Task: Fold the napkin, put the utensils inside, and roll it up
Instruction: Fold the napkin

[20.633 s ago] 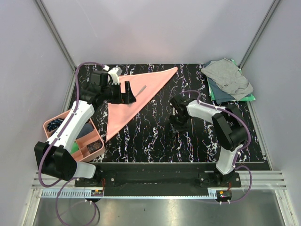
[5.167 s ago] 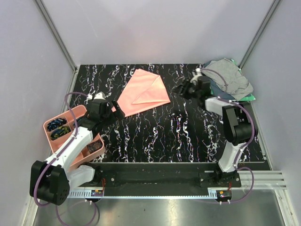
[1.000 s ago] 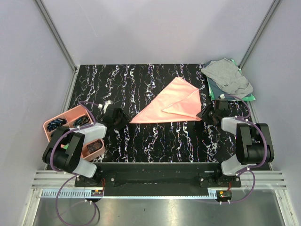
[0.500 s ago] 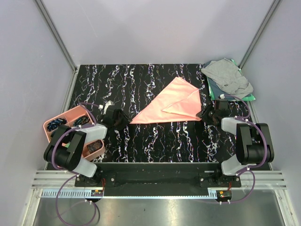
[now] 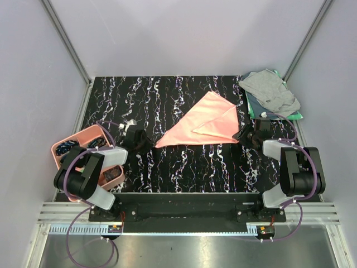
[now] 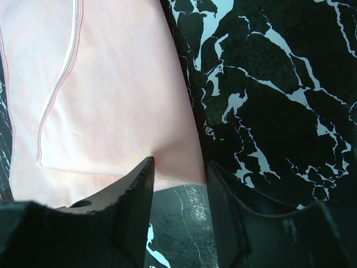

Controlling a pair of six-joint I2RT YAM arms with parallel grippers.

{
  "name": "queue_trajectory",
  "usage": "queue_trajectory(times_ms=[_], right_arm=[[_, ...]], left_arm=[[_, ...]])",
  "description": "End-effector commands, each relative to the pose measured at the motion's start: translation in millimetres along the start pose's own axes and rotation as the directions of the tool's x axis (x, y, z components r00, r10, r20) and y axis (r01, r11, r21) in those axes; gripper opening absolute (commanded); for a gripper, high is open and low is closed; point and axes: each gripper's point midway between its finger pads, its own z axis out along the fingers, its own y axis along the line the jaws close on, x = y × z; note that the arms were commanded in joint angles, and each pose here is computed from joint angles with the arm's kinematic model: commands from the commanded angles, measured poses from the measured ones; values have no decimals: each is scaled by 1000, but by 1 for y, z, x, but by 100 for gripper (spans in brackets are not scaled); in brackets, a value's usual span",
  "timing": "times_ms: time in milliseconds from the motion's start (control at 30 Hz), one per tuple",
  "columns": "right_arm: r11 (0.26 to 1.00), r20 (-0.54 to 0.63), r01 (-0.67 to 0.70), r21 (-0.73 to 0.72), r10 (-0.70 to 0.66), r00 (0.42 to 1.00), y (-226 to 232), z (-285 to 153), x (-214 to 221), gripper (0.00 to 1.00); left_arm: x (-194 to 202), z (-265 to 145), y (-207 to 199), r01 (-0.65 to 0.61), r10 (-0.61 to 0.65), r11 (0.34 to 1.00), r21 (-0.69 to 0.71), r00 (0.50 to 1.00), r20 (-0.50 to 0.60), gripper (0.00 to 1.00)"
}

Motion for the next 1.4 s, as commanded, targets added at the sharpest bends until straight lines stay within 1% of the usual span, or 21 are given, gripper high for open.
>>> queue_trajectory(times_ms=[0,33,100,133,267,467,633,800,967,1033,1067,1133,1167,1233,1267,1333,1367], right_arm=[[1000,-4,3,-6,-3,1000,1,-6,2,51],[1000,-6,4,-8,-4,1000,2,-5,3,51],[1000,-4,3,-9,-3,1000,2,-5,3,51],[1000,-8,1,-6,-1,1000,1,-5,4,52],[1000,3,5,-10,-5,1000,3,-7,0,52],[1000,31,23,-5,-23,999,5,-8,-7,53],[999,68,47,10,-47,997,4,-14,-15,59],[997,108,76,15,-77,991,8,-21,-26,61],[996,130,91,20,-93,987,9,-27,-31,61],[995,132,95,25,-97,986,8,-28,-31,62],[995,137,93,25,-96,986,8,-29,-32,62],[995,139,94,26,-96,986,8,-30,-31,62],[995,142,93,25,-96,985,8,-31,-32,62],[995,146,95,22,-97,985,9,-32,-33,62],[995,148,97,23,-99,984,9,-32,-33,62],[994,150,102,25,-105,983,9,-33,-33,62],[994,156,104,26,-107,982,9,-34,-34,62]], left_arm=[[12,4,3,-64,65,998,14,996,-62,8],[11,4,-1,-76,78,997,30,995,-60,7],[14,4,-5,-86,90,995,55,993,-75,1],[12,4,-10,-98,104,992,77,992,-71,0],[7,-3,-27,-114,123,984,140,990,-62,0],[-14,-24,-73,-124,130,958,257,991,-8,0],[-28,-40,-103,-150,143,938,312,989,43,0],[-35,-45,-143,-235,220,894,382,972,83,0],[-21,-38,-189,-301,306,833,465,950,67,0],[-14,-34,-201,-321,333,815,482,941,63,0],[-8,-29,-213,-328,348,804,496,936,55,0],[5,-19,-220,-332,371,795,507,928,25,0],[10,-21,-236,-339,383,776,532,923,30,0],[21,-9,-243,-340,398,771,538,917,10,0],[28,-12,-257,-346,410,752,560,912,13,0],[41,-1,-263,-347,426,748,566,904,-8,0],[47,-3,-278,-351,434,729,588,901,0,0]])
